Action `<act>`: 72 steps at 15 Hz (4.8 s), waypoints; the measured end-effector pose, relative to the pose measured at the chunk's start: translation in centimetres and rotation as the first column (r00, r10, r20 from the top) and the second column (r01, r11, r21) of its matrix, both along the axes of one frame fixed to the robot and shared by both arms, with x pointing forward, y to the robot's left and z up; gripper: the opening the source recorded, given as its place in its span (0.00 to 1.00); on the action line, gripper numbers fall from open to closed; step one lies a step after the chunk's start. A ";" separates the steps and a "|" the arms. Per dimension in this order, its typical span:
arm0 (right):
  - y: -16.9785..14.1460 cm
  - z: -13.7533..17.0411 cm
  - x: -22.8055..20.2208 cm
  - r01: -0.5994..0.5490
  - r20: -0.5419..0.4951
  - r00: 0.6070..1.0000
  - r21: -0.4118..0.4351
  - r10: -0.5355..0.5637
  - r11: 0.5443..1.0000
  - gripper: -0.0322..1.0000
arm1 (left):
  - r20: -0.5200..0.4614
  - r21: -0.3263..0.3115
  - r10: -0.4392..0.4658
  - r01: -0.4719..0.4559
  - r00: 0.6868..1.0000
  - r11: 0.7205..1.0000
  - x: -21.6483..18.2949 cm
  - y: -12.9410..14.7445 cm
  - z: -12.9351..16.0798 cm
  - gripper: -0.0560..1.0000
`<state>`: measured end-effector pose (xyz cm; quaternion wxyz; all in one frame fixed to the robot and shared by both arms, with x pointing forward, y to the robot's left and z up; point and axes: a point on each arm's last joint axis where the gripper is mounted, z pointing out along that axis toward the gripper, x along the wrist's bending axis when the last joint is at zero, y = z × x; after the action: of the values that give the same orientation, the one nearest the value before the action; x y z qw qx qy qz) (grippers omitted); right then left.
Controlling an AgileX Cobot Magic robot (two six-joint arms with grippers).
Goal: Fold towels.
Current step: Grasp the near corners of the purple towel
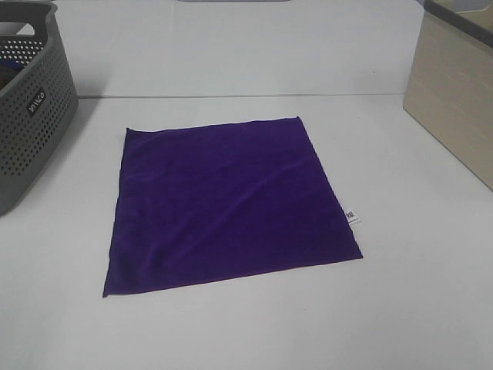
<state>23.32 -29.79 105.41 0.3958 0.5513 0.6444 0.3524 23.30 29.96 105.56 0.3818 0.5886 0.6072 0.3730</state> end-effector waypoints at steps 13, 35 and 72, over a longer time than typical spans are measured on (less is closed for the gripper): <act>0.3 0.0 0.0 -0.004 -0.001 1.000 0.060 0.004 0.998 0.89 | 0.000 -0.002 -0.001 0.001 1.000 1.000 0.0 0.0 0.0 0.99; 4.5 -1.8 28.7 -0.320 -0.550 0.548 0.558 0.630 0.765 0.87 | -0.574 -0.431 -0.459 0.227 0.678 0.873 24.3 -4.2 -4.6 0.99; 6.3 -20.2 34.0 0.158 -0.814 0.336 0.545 0.474 0.823 0.72 | -0.739 -0.494 -0.498 0.138 0.454 0.858 28.0 -5.8 -18.0 0.90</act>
<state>57.34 -23.52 85.19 -0.2510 0.6675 0.6779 0.1785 51.34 24.13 87.59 0.2028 0.7164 0.6478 -0.1612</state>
